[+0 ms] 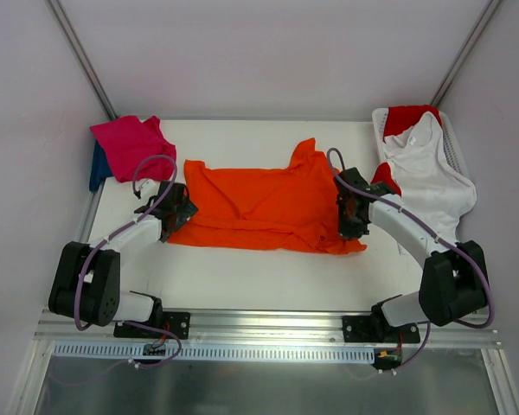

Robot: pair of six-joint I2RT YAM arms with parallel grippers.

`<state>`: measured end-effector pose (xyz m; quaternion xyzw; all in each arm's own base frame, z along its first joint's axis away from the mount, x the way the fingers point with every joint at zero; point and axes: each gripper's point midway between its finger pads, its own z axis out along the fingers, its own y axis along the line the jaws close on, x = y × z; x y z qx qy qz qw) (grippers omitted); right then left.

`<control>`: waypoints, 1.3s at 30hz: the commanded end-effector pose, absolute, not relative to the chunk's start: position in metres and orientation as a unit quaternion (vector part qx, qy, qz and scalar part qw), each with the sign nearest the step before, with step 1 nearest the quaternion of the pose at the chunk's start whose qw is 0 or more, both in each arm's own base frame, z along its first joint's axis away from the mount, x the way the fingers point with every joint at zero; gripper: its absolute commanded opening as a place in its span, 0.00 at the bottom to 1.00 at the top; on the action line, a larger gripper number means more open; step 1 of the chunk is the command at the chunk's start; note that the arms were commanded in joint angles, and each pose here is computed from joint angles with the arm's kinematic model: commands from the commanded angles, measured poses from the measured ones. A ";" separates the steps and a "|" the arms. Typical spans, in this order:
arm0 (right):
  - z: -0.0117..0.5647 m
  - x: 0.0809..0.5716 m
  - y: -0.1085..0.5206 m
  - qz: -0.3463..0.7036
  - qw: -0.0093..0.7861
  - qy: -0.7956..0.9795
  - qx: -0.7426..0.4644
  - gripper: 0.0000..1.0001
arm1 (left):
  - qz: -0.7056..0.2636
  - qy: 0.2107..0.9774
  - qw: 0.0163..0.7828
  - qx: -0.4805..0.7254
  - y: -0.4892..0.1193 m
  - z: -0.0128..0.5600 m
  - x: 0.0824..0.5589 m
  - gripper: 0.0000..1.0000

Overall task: Fold and stack the t-shirts
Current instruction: Fold the tshirt

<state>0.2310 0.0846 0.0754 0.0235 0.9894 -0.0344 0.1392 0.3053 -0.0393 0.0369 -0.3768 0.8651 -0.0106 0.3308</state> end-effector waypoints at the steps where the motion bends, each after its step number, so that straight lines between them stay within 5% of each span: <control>1: 0.090 0.240 0.080 -0.047 0.149 0.988 0.017 0.00 | -0.004 0.870 0.331 -0.367 -0.040 0.034 0.302 0.95; 17: 0.072 0.315 0.086 -0.088 0.148 0.985 0.001 0.00 | 0.003 0.872 0.326 -0.365 -0.037 0.029 0.296 0.95; 39: 0.040 0.343 0.051 -0.135 0.128 0.981 0.048 0.00 | 0.001 0.879 0.319 -0.355 -0.039 0.025 0.293 0.95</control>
